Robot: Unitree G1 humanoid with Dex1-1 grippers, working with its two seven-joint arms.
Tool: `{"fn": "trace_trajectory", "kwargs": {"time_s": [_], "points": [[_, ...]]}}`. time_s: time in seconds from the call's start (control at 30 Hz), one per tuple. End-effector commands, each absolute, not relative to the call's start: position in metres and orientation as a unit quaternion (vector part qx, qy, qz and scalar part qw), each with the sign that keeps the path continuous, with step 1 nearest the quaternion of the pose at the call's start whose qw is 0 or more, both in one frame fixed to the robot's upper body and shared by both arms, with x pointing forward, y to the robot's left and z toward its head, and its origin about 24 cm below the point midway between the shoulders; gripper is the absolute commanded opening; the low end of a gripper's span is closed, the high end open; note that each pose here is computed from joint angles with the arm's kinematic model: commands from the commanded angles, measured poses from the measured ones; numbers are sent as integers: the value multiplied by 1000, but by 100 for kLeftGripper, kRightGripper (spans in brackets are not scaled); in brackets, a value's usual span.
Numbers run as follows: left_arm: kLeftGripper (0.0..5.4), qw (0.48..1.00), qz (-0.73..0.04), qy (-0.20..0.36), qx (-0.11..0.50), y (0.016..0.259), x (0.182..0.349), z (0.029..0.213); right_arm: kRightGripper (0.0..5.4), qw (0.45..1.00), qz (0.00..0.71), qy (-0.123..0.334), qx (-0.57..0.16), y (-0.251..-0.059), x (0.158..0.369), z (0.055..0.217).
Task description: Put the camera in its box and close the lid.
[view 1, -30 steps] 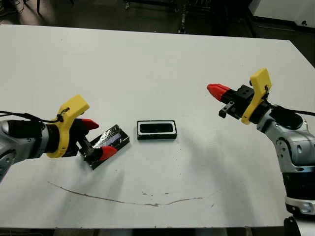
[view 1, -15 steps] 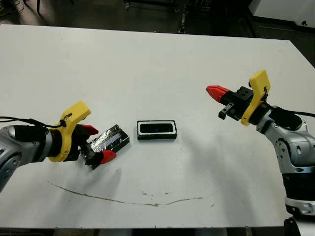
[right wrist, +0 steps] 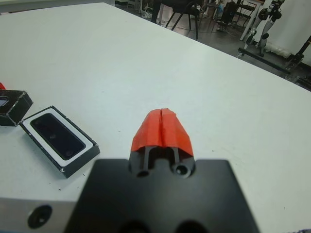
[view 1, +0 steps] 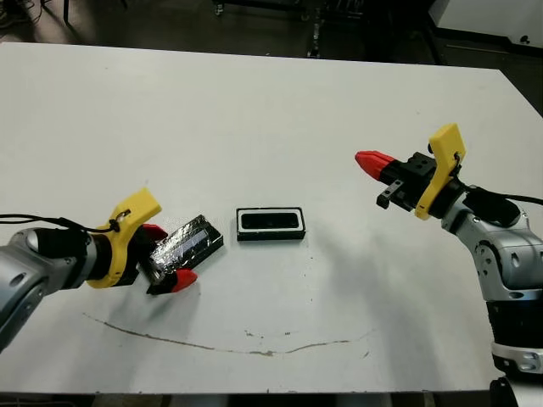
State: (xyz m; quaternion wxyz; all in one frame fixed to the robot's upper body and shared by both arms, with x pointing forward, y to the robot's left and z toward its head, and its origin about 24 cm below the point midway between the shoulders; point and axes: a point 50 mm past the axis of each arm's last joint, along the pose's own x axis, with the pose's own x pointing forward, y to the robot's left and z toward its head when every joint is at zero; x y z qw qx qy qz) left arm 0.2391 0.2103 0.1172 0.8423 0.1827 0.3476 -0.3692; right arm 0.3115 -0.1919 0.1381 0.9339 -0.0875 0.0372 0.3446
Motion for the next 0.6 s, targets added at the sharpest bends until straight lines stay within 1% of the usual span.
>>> {"fn": "trace_trajectory", "kwargs": {"time_s": [0.03, 0.13, 0.23, 0.37, 0.47, 0.6], "points": [[539, 838, -363, 362, 188, 215, 237, 110, 0, 934, 343, 46, -94, -195, 309, 135], [539, 841, -357, 367, 172, 216, 236, 108, 0, 934, 342, 46, -95, -195, 309, 134], [539, 847, -326, 392, 149, 217, 235, 105, 0, 934, 343, 46, -93, -195, 309, 134], [539, 854, -303, 402, 130, 217, 233, 105, 0, 933, 344, 45, -91, -195, 309, 133], [516, 860, -293, 401, 114, 215, 232, 105, 0, 934, 343, 47, -93, -195, 309, 133], [461, 861, -296, 399, 110, 214, 230, 105, 0, 934, 341, 49, -95, -195, 309, 133]]}}
